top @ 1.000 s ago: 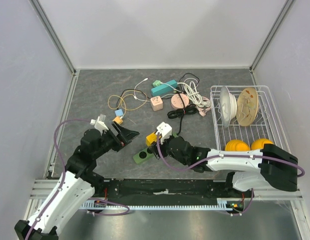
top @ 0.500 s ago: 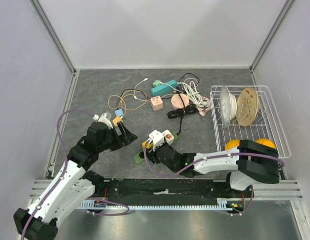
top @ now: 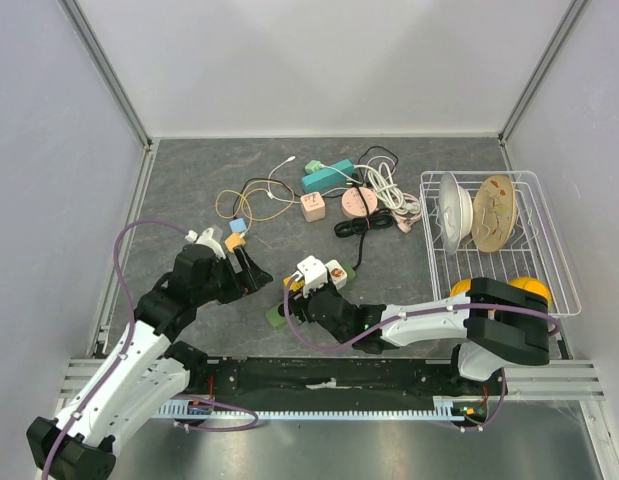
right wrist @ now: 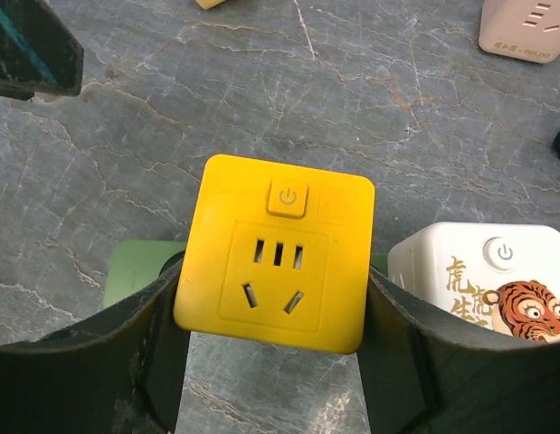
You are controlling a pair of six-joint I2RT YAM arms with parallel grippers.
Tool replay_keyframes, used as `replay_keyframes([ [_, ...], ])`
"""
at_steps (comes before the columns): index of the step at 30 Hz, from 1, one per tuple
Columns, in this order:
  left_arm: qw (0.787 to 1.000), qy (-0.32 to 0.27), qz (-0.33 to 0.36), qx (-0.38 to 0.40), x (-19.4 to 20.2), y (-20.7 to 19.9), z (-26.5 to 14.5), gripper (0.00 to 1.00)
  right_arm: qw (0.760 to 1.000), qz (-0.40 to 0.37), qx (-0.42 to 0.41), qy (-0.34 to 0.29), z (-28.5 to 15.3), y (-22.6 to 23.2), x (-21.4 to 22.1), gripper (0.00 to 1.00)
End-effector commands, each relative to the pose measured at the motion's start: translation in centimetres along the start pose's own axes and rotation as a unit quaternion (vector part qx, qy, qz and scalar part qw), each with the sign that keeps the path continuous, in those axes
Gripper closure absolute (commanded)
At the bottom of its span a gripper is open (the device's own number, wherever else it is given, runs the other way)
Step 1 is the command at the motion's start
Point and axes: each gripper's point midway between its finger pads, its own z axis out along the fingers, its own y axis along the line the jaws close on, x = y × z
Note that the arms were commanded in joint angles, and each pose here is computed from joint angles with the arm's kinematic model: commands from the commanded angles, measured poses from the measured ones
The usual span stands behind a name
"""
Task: Insert the plug
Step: Insert the plug into the socket.
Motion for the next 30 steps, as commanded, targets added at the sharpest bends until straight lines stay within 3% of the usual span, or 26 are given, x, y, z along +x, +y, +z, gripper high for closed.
replay_keyframes([
  [1, 1.0, -0.017, 0.018, 0.009, -1.2, -0.8, -0.6, 0.11, 0.999, 0.029, -0.005, -0.02, 0.2, 1.1, -1.9, 1.0],
  [18, 1.0, -0.008, 0.019, 0.011, -1.0, -0.9, 0.0, 0.12, 0.999, -0.026, -0.028, 0.026, 0.2, 1.7, -0.1, 1.0],
  [30, 0.999, 0.026, 0.026, 0.02, 0.1, -1.0, 1.0, 0.12, 0.992, -0.053, -0.049, 0.104, 0.7, 2.5, 4.4, 1.0],
])
